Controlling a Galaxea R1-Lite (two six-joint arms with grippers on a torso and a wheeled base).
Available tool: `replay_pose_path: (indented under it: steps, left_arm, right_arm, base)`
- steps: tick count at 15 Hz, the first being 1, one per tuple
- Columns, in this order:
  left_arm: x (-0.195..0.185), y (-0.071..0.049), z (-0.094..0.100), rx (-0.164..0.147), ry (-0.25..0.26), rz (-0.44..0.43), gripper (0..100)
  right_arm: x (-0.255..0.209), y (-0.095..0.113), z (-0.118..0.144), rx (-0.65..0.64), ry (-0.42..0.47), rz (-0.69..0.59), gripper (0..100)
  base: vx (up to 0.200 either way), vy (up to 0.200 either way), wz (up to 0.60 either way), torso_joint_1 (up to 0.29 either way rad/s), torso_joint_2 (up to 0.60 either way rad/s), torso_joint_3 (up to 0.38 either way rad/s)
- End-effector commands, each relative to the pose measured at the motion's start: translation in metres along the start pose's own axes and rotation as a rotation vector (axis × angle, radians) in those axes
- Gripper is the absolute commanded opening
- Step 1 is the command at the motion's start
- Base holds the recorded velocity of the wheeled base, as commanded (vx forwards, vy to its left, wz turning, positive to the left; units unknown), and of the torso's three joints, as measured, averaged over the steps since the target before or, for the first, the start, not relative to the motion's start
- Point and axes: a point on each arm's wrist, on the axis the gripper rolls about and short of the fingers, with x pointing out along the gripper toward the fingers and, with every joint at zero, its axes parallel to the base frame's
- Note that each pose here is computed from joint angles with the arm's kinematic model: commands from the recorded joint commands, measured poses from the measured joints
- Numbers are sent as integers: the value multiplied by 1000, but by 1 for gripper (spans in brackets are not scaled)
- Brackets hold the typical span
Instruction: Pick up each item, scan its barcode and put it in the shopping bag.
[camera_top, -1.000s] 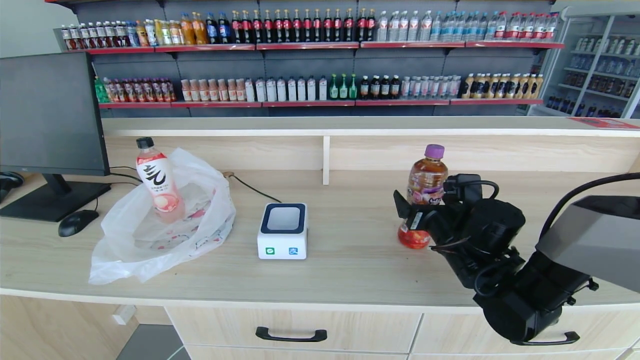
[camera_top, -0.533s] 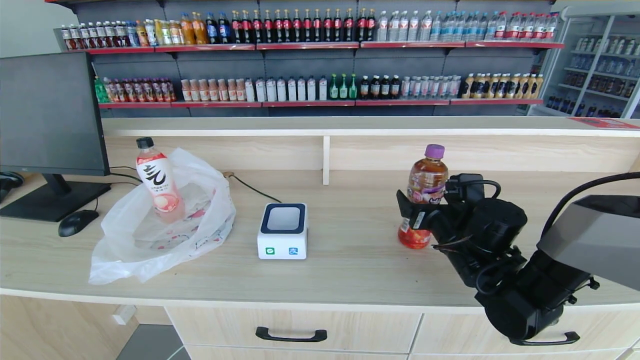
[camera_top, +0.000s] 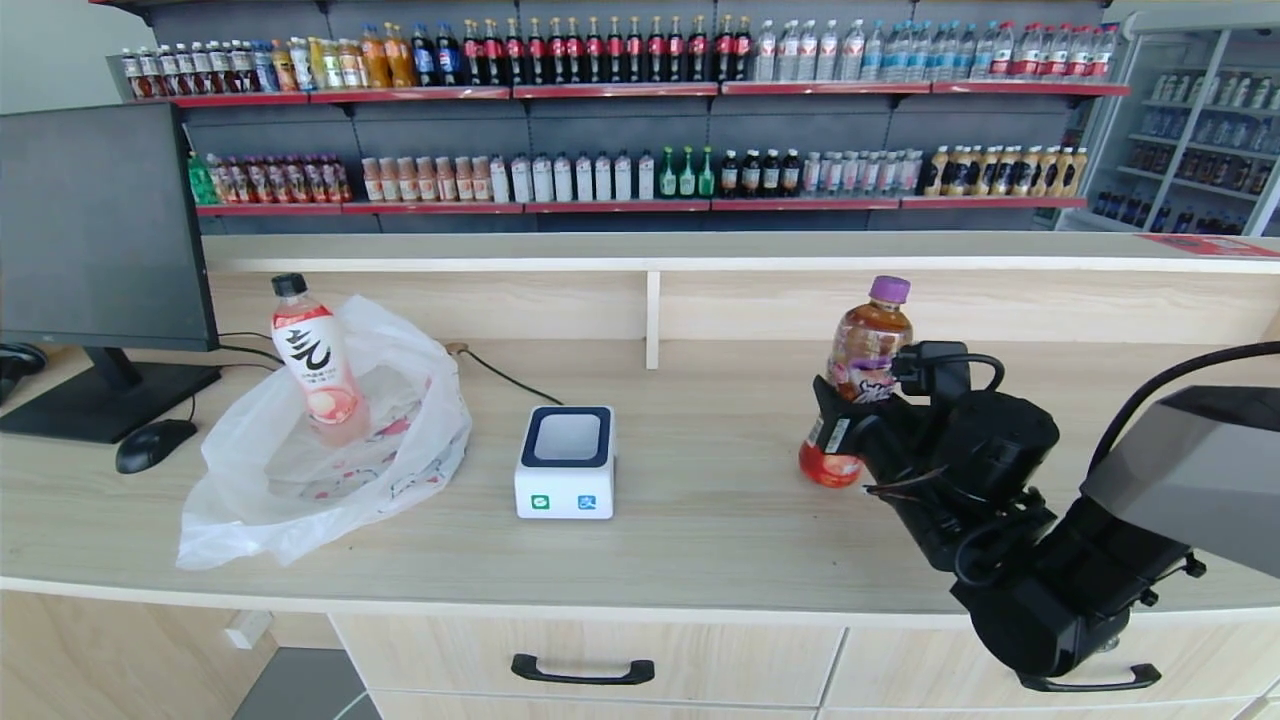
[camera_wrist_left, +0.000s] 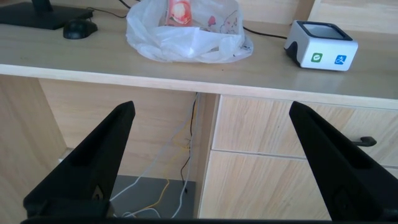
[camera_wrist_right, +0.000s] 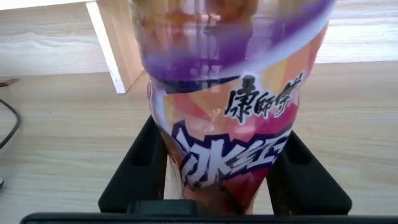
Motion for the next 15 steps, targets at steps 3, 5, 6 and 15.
replay_pose_path:
  steps: [3,5,6,15]
  left_arm:
    - [0,0,0,-1,1,0,100]
    - [0,0,0,0,2,0,100]
    - [0,0,0,2,2,0,100]
    - [0,0,-1,5,9,0,100]
  right_arm:
    - [-5,-1,17,14,-40,1,0]
    - [-9,-2,22,17,-49,1,0]
    - [-13,-4,26,19,-51,1,0]
    - [-71,1,76,60,-123,78,0]
  base:
    - [0,0,0,0,0,0]
    - [0,0,0,0,0,0]
    - [0,0,0,0,0,0]
    - [0,0,0,0,0,0]
